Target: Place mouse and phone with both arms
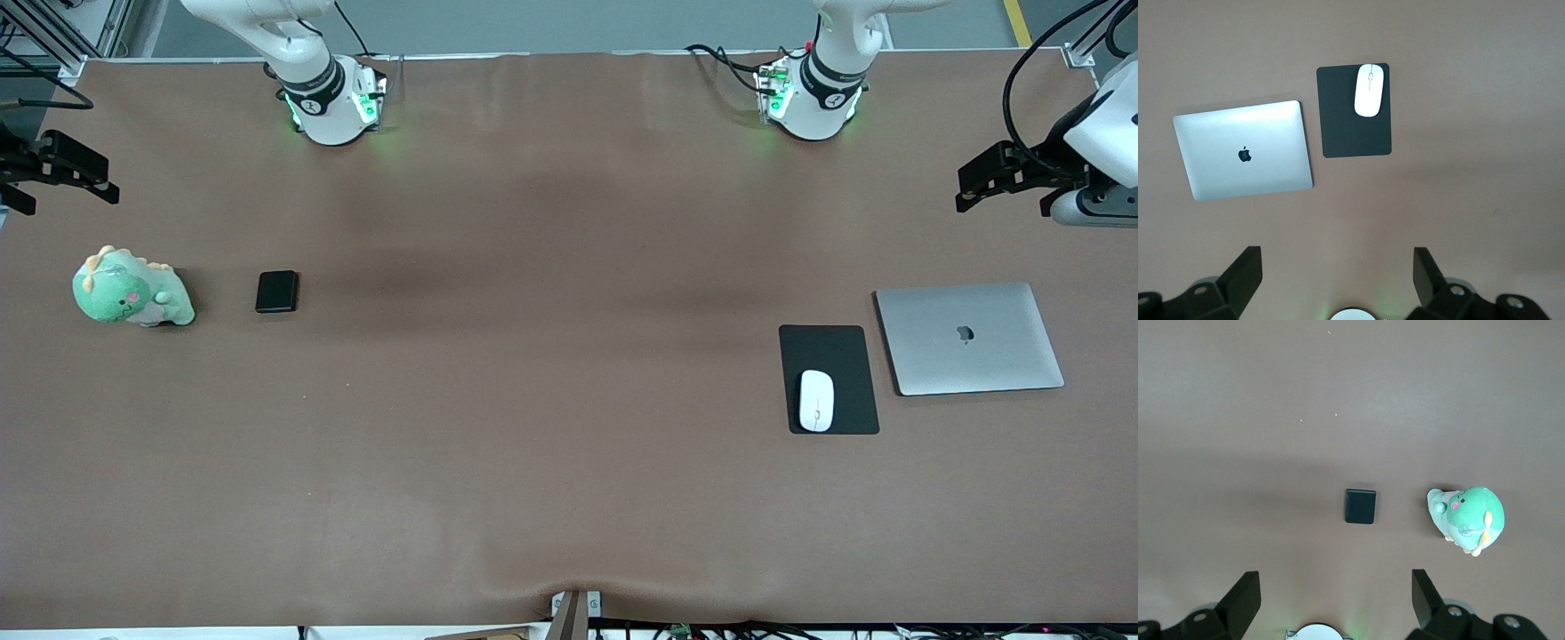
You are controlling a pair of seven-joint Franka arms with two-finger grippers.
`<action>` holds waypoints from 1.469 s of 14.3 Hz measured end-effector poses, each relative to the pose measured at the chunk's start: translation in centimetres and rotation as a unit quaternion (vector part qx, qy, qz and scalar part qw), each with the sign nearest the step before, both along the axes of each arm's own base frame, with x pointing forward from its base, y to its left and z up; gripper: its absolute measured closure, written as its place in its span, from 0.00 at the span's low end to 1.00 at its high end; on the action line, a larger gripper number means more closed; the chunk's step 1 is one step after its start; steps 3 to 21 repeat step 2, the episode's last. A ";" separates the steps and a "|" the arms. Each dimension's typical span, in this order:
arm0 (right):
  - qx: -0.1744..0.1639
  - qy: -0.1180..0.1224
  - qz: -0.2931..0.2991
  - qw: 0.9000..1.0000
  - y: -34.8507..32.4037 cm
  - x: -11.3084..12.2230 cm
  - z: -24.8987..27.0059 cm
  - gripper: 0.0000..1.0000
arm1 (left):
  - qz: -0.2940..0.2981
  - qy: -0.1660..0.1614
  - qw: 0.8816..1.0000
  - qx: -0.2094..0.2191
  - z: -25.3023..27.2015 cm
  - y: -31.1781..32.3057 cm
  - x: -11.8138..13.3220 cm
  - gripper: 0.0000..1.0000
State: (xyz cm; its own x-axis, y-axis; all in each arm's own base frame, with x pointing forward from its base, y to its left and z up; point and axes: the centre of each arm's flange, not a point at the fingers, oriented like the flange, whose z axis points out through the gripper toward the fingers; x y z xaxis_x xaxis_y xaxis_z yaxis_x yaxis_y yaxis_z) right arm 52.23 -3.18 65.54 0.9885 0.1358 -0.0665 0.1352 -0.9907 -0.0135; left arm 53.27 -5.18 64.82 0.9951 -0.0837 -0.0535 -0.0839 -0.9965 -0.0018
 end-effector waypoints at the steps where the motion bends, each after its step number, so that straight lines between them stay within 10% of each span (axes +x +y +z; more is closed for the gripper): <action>1: 0.000 0.001 -0.002 1.000 -0.2 0.0 0.0 0.00 | 0.000 0.000 1.000 0.000 0.0 0.0 0.0 0.00; 21: 0.000 0.003 -0.005 1.000 -0.5 -0.1 -0.1 0.00 | 0.000 0.000 1.000 0.000 0.0 0.0 0.0 0.00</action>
